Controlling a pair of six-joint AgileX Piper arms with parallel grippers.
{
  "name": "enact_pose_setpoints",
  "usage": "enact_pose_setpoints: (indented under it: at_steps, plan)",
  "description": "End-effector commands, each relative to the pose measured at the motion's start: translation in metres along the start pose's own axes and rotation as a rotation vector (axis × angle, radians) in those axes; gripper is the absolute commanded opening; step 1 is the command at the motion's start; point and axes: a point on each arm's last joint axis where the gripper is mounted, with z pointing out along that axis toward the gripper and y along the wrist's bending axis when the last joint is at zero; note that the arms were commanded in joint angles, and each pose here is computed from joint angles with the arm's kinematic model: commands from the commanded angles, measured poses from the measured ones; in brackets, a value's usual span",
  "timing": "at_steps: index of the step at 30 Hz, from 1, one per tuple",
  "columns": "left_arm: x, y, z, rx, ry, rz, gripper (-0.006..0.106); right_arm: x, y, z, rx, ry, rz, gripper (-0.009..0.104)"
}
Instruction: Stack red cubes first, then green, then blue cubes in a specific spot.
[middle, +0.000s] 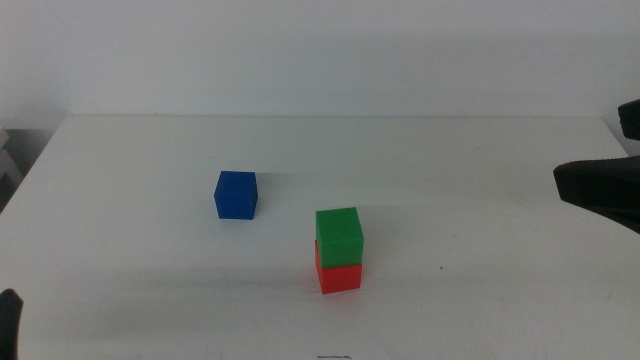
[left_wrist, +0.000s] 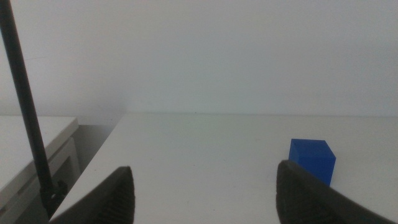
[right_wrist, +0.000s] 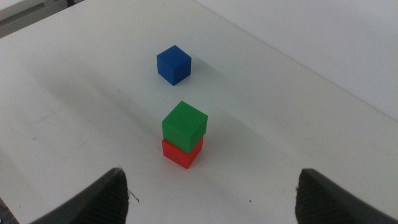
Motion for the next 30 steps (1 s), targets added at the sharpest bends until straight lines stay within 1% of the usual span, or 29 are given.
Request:
enact_pose_setpoints:
  at_steps: [1,3,6,9,11,14,17,20,22,24,30]
  plan:
    - [-0.009,0.0,-0.002,0.001,-0.102,-0.011,0.075,-0.01,-0.002,-0.007,0.024,-0.087,-0.009,0.094]
    - [-0.008,0.0,-0.002,0.002,-0.083,-0.011,0.075,-0.01,-0.002,-0.007,0.024,-0.087,-0.01,0.094]
    - [-0.018,0.0,0.001,0.002,-0.051,-0.011,0.075,-0.01,-0.002,-0.007,0.024,-0.087,-0.01,0.094]
    - [-0.052,-0.002,0.013,0.006,0.064,-0.011,0.075,-0.01,-0.002,-0.007,0.023,-0.087,-0.009,0.094]
    - [-0.08,-0.004,0.025,0.011,0.194,-0.01,0.075,-0.01,-0.002,-0.007,0.023,-0.087,-0.009,0.094]
    - [-0.111,-0.007,0.043,0.02,0.395,-0.009,0.075,-0.01,-0.002,-0.007,0.024,-0.087,-0.01,0.094]
    - [-0.125,-0.008,0.062,0.028,0.644,-0.008,0.075,-0.01,-0.002,-0.007,0.025,-0.085,-0.01,0.094]
    - [-0.133,-0.009,0.082,0.033,0.805,-0.01,0.075,-0.01,-0.002,-0.007,0.025,-0.085,-0.01,0.094]
    - [-0.135,-0.011,0.093,0.042,0.87,-0.024,0.075,-0.01,-0.002,-0.007,0.025,-0.085,-0.01,0.094]
    - [-0.135,-0.014,0.105,0.062,0.916,-0.062,0.075,-0.01,-0.002,-0.007,0.025,-0.085,-0.01,0.094]
    - [-0.129,-0.021,0.14,0.106,0.986,-0.167,0.075,-0.01,-0.002,-0.007,0.025,-0.085,-0.01,0.094]
